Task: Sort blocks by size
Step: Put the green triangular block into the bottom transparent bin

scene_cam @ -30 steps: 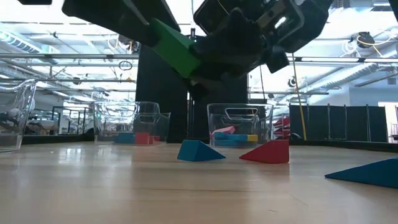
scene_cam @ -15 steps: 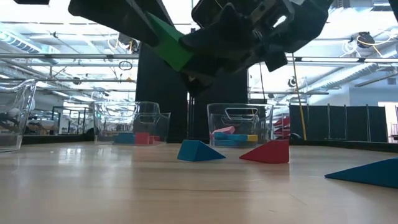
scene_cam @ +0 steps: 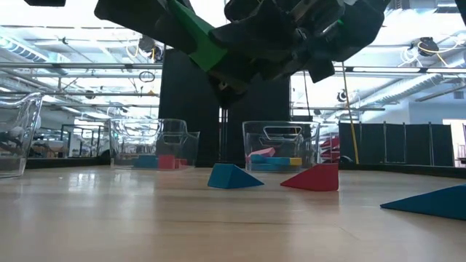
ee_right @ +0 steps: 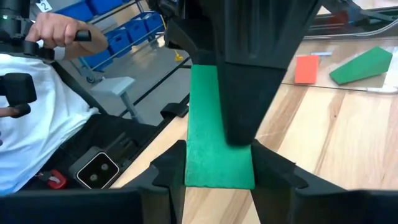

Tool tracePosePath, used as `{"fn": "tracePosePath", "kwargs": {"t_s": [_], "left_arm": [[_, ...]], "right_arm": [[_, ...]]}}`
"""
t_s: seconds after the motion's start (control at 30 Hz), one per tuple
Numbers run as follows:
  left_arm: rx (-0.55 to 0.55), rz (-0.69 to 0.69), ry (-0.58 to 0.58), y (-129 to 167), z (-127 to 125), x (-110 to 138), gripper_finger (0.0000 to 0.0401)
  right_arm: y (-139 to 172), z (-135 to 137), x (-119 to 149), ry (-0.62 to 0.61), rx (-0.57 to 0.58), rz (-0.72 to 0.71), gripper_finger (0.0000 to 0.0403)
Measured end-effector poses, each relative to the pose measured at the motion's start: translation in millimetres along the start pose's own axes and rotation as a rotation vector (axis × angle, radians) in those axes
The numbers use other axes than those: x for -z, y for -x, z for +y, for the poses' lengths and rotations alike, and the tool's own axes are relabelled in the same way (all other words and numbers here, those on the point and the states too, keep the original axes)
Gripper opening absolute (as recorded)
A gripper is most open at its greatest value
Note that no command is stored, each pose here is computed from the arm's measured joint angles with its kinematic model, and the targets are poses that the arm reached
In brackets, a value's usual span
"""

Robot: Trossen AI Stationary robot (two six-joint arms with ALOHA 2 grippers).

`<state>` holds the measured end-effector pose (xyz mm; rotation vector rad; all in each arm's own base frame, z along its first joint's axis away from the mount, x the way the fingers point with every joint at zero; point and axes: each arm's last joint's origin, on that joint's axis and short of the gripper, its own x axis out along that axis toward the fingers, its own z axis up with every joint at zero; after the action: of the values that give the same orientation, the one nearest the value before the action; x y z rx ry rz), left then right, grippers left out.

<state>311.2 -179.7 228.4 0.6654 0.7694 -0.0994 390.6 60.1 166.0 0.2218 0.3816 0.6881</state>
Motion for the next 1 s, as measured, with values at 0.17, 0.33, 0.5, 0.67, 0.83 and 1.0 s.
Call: {"fn": "tracePosePath", "kwargs": {"t_s": [0.17, 0.33, 0.5, 0.67, 0.83, 1.0], "left_arm": [[-0.001, 0.001, 0.0, -0.7, 1.1, 0.2, 0.0083], [-0.002, -0.001, -0.004, -0.6, 1.3, 0.0, 0.006], [-0.003, -0.002, -0.002, -0.6, 1.3, -0.1, 0.0055], [-0.012, 0.0, 0.019, -0.9, 2.1, -0.1, 0.0053], [-0.015, 0.0, 0.026, -1.0, 2.5, 0.0, 0.0052], [-0.011, 0.006, 0.015, -0.3, 1.2, 0.6, 0.0052]], "right_arm": [[0.0, 0.1, -0.7, 0.004, -0.002, -0.006, 0.0128], [0.0, 0.2, -0.7, 0.0, -0.003, -0.006, 0.0128], [0.3, -0.4, -0.8, 0.0, -0.001, -0.007, 0.0136], [1.0, -1.6, -2.4, 0.015, 0.014, -0.021, 0.0172], [2.1, -3.3, -2.9, 0.015, 0.023, -0.022, 0.0203], [4.1, -6.4, -2.2, 0.002, 0.028, -0.014, 0.0214]]}}
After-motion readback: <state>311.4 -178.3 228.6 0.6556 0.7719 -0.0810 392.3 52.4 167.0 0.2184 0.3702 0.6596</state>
